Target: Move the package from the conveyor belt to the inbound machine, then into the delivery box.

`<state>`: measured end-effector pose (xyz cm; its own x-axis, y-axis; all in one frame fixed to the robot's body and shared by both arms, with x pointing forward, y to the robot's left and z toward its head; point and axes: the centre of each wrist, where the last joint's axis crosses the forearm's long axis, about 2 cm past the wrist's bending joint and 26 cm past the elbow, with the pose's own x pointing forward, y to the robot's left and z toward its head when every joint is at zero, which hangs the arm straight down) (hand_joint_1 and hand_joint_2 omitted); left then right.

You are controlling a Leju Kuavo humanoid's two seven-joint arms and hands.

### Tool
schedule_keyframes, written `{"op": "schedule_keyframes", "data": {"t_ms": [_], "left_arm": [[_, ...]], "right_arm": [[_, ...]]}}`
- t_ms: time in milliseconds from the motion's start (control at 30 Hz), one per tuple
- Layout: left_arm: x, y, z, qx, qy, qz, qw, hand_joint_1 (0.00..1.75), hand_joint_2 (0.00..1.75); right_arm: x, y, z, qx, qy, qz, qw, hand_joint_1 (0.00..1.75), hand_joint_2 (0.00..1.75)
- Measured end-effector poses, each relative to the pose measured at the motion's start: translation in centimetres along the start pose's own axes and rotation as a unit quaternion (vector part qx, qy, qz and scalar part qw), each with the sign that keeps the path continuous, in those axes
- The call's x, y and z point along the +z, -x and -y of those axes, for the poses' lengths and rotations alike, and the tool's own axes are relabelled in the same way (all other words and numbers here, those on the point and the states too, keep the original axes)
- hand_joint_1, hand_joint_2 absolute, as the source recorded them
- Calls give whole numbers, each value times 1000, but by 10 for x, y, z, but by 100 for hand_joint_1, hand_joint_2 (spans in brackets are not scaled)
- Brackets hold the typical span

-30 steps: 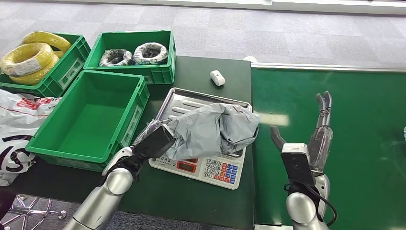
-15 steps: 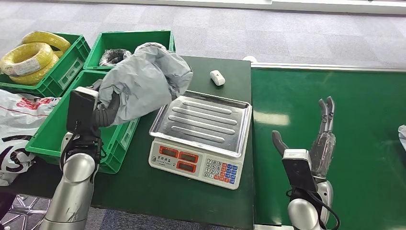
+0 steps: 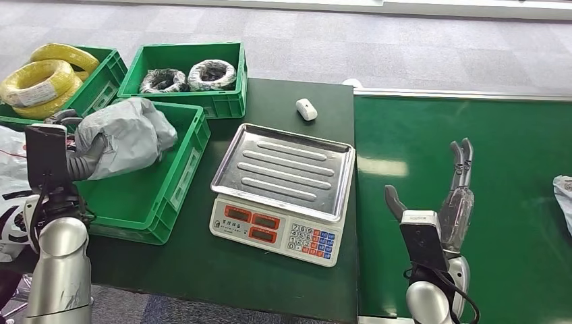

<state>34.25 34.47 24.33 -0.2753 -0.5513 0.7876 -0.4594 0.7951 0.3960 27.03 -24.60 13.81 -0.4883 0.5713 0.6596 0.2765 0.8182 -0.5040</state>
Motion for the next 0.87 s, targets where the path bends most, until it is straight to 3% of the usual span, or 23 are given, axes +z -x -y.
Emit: {"op": "schedule_keyframes", "data": {"t_ms": [233, 400, 700, 867], "left_arm": [[7, 21, -11, -53, -1, -32, 998, 0, 175], [14, 29, -14, -17, -24, 14, 999, 0, 175], [19, 28, -13, -5, -31, 24, 999, 0, 175], [30, 19, -16, 72, -58, 116, 989, 0, 175]], "right_arm": [[0, -2, 0, 2, -7, -9, 1000, 0, 175], [6, -4, 1, 2, -7, -16, 1000, 0, 175], [11, -6, 3, -2, -8, -18, 1000, 0, 175], [22, -5, 3, -57, -41, -43, 997, 0, 175]]}}
